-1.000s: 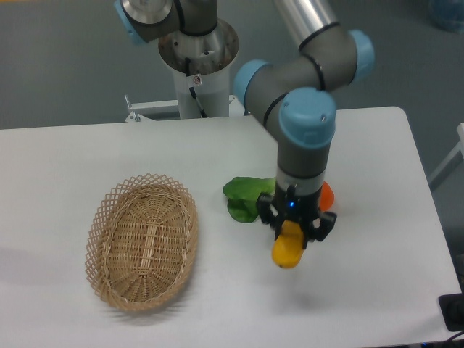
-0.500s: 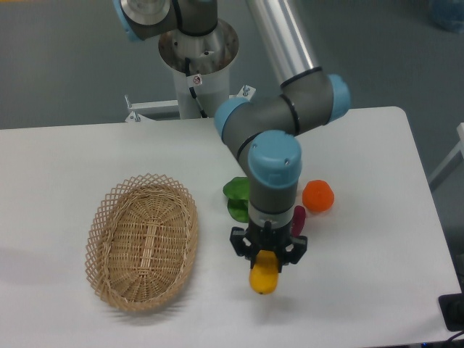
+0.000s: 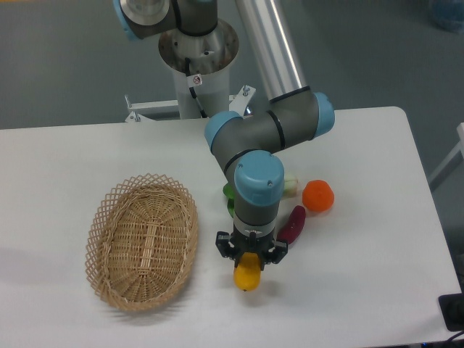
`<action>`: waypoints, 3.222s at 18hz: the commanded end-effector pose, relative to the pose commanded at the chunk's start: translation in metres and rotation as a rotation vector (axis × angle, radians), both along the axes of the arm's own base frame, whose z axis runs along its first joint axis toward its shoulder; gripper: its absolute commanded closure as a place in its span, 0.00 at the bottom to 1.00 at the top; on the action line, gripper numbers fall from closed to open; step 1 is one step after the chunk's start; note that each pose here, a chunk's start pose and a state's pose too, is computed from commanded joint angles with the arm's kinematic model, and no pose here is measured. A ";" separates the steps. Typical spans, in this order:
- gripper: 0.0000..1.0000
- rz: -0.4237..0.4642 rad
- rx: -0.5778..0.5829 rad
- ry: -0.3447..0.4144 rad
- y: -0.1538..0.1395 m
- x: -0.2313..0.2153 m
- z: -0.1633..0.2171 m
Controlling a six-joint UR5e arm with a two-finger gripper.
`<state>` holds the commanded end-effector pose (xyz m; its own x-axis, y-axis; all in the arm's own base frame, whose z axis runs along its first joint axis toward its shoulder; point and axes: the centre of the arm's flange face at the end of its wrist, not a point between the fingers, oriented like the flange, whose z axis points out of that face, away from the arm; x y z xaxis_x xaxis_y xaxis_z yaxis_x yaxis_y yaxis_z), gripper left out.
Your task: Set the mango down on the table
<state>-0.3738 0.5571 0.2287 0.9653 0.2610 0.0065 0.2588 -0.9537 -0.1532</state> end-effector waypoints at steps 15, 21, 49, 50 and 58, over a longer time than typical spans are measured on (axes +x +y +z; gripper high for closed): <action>0.55 -0.046 -0.043 -0.001 -0.006 0.010 -0.017; 0.38 -0.047 -0.039 0.004 -0.005 0.010 -0.015; 0.00 -0.351 -0.001 0.141 -0.077 -0.045 0.138; 0.00 -0.373 -0.005 0.143 -0.081 -0.045 0.140; 0.00 -0.413 -0.012 0.148 -0.085 -0.047 0.140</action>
<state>-0.4204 0.4723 0.3692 0.9790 -0.1476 -0.1405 -0.1682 -0.9746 -0.1482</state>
